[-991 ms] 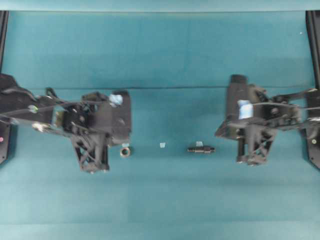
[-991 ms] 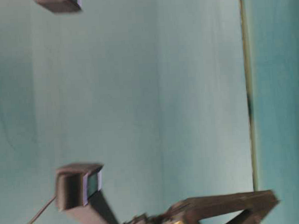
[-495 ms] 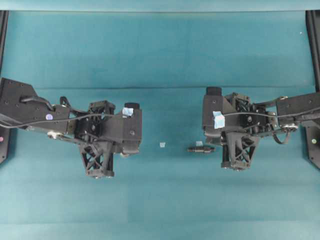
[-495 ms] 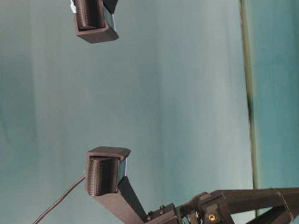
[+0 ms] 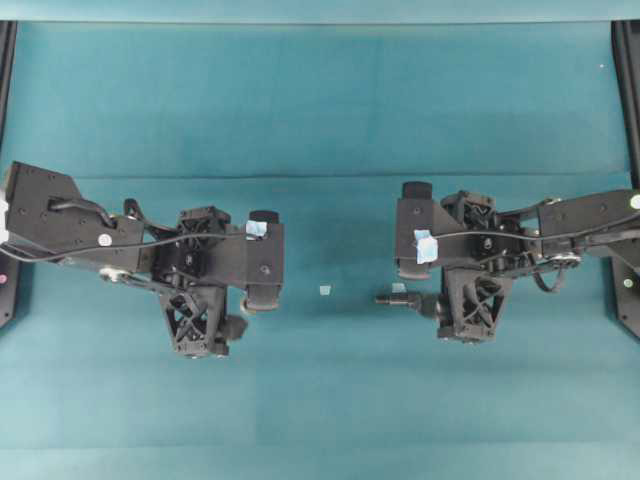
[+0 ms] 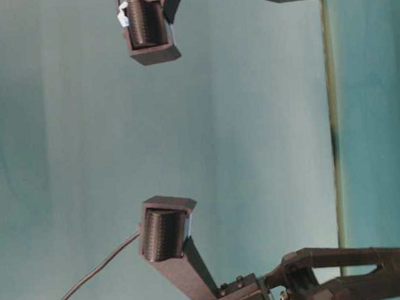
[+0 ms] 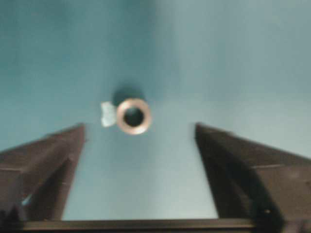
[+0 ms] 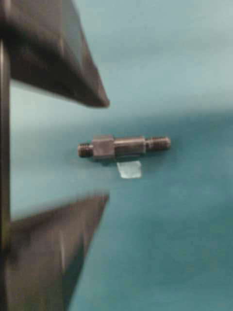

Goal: Insert the washer onto the shaft with both hands.
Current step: 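Lower both open grippers around the washer and the threaded shaft, then close the left gripper on the washer and the right on the shaft's hex collar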

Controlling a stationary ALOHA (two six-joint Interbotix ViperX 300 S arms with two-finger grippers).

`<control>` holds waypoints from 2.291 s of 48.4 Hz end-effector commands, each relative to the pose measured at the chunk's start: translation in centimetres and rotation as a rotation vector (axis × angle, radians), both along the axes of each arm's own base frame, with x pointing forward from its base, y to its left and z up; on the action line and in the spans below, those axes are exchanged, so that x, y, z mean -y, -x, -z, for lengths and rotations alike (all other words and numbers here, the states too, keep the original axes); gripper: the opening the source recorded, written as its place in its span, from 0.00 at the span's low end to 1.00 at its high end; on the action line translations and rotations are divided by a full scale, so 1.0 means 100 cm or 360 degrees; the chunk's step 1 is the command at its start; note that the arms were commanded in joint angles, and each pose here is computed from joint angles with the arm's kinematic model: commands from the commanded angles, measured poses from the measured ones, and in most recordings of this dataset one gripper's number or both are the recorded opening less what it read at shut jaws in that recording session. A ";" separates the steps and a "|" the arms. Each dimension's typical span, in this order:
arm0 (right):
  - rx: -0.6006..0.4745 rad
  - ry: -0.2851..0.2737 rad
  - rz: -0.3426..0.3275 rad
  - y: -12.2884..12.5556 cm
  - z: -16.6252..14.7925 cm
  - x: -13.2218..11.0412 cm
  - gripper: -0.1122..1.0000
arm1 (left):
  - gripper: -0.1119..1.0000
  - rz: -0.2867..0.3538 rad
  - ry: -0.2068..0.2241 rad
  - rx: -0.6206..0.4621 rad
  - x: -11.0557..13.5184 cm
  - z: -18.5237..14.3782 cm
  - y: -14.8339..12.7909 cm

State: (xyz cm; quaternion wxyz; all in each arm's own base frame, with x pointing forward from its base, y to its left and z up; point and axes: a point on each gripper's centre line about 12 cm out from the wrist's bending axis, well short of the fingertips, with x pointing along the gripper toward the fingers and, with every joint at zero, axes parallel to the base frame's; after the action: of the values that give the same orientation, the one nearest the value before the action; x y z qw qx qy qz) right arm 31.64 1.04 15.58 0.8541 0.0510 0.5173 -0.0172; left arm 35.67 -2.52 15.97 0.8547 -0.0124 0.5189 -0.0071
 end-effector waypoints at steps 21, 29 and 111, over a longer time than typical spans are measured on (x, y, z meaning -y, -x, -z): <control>-0.0028 0.0035 -0.0051 -0.005 0.010 -0.005 0.96 | 0.94 -0.0002 0.0001 0.0007 0.000 0.016 0.000; -0.0062 0.0038 -0.0057 -0.007 0.018 -0.006 0.96 | 0.94 -0.0004 0.0003 0.0022 0.000 0.023 -0.002; -0.0175 0.0038 -0.0043 -0.010 0.056 -0.003 0.95 | 0.94 -0.0026 0.0009 0.0024 -0.004 0.055 -0.008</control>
State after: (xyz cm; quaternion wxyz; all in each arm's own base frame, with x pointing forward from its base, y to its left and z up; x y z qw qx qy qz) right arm 32.45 1.47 9.63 0.8209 0.0306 0.5701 -0.0126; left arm 35.88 -2.08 9.93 0.8506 -0.0184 0.5254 -0.0010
